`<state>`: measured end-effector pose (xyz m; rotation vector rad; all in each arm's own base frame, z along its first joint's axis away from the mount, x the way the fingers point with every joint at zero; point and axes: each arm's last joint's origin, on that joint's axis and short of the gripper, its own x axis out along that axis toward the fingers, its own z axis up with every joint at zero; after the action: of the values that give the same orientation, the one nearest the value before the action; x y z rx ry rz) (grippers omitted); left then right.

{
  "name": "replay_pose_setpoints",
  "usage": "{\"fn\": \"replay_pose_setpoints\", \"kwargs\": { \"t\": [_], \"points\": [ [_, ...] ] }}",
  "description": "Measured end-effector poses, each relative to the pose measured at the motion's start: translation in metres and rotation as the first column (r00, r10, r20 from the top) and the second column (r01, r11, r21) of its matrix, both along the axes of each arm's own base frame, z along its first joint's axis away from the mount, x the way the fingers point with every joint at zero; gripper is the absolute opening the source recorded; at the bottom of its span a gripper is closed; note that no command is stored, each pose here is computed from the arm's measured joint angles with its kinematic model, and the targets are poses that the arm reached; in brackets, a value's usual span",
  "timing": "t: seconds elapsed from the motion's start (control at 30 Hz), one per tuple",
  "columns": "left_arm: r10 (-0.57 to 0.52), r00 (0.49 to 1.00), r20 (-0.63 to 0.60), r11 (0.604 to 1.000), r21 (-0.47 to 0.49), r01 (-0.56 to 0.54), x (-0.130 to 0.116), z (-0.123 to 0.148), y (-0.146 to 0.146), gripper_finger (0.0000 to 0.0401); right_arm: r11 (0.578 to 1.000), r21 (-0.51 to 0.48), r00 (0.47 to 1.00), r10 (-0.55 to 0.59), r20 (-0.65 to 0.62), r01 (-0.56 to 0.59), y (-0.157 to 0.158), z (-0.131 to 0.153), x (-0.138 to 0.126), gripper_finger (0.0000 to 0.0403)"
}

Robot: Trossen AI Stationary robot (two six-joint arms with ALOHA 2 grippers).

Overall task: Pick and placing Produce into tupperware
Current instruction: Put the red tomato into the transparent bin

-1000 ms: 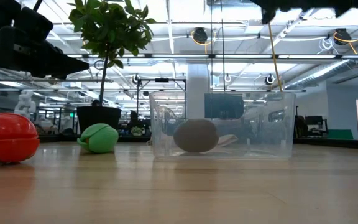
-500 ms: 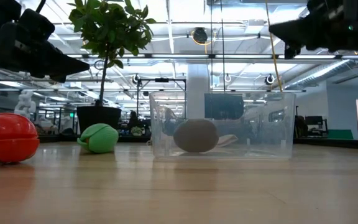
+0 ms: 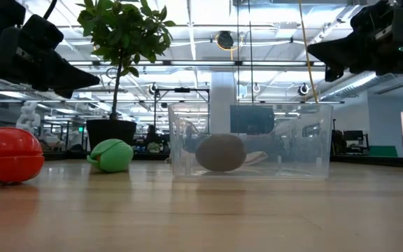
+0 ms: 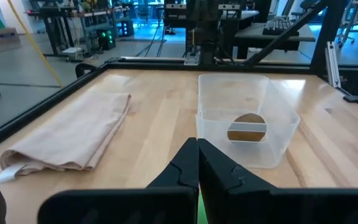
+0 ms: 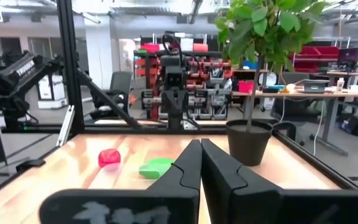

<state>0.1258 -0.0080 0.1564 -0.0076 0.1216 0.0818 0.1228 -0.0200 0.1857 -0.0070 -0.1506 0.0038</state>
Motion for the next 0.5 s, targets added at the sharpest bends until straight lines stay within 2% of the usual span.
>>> {"fn": "replay_pose_setpoints", "kwargs": {
  "t": [0.13,0.27,0.5],
  "points": [
    [-0.009,1.0,-0.001,0.999,0.037,0.009,0.0,0.0002,-0.0001,0.0001,1.0,0.016,1.0,0.005,-0.001,-0.005,0.0001,-0.0004,0.0,0.0],
    [-0.067,0.998,0.004,0.993,0.101,0.067,0.0002,0.0013,-0.0016,0.0001,0.999,0.011,0.999,0.033,-0.002,-0.033,0.001,-0.0004,0.0,0.0],
    [-0.062,0.997,0.037,0.997,0.04,0.061,0.0005,0.004,-0.0017,0.0001,0.999,0.012,0.999,0.035,-0.004,-0.035,0.001,-0.0006,0.0,0.0]
  ]
}}
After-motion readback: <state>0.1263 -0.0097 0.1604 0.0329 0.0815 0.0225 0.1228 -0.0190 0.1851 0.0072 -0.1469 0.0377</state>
